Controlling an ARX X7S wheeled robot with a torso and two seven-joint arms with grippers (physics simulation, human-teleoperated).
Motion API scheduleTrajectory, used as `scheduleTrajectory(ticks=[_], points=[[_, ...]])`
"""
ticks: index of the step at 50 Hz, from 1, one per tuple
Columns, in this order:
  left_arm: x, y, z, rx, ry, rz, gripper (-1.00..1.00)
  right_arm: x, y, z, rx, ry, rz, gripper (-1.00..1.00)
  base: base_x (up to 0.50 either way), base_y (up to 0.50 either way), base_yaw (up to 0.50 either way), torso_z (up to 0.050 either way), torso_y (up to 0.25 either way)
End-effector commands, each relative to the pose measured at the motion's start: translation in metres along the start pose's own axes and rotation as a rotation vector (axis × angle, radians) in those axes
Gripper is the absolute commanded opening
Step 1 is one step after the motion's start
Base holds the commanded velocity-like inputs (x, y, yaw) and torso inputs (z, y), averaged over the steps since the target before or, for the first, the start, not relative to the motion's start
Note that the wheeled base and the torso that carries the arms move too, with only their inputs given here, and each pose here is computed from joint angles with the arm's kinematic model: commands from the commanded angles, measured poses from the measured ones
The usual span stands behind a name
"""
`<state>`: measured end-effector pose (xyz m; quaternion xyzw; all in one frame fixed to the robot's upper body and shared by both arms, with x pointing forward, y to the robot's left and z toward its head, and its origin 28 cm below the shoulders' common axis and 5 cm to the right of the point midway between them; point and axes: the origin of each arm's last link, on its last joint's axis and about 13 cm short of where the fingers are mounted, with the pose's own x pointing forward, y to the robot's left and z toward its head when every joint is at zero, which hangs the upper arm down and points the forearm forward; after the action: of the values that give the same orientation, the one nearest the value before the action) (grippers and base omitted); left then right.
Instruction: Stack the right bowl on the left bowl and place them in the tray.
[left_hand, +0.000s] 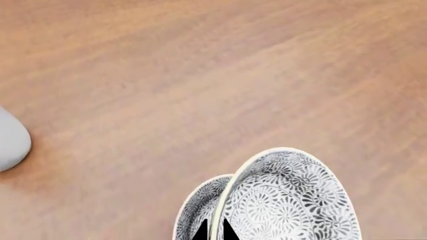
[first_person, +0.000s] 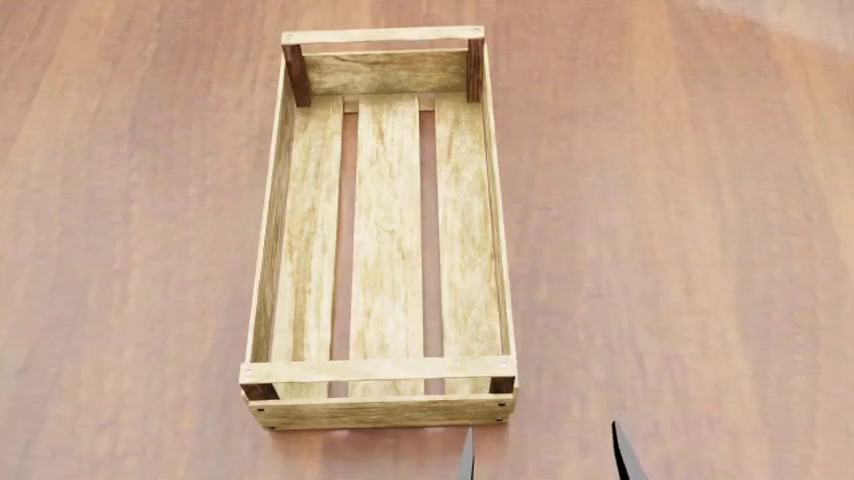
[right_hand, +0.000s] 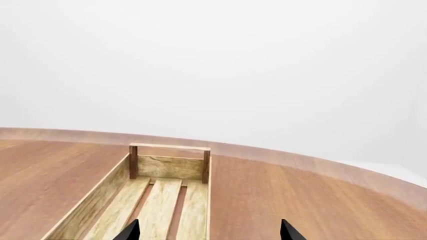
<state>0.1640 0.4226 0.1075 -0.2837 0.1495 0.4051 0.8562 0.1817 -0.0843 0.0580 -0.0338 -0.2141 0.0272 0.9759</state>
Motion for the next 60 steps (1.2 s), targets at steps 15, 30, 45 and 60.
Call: scheduleTrajectory(ticks=[15,30,45,60], points=[[0.014,0.007,-0.007,-0.011,-0.031,0.04,-1.0,0.002,-0.002,-0.001,-0.009,-0.012,-0.006,1.0,0.0,0.0,0.0,0.0,0.0],[0.017,0.007,-0.012,0.001,-0.022,0.025,-1.0,0.002,-0.002,0.0,-0.011,-0.011,-0.009,1.0,0.0,0.0,0.0,0.0,0.001],[0.019,0.007,-0.013,0.021,-0.041,-0.02,1.0,0.001,-0.002,-0.001,-0.011,-0.012,-0.008,1.0,0.0,0.0,0.0,0.0,0.0],[0.016,0.006,-0.01,0.085,-0.141,-0.047,1.0,0.001,-0.001,-0.001,-0.013,-0.01,-0.002,1.0,0.0,0.0,0.0,0.0,0.0]])
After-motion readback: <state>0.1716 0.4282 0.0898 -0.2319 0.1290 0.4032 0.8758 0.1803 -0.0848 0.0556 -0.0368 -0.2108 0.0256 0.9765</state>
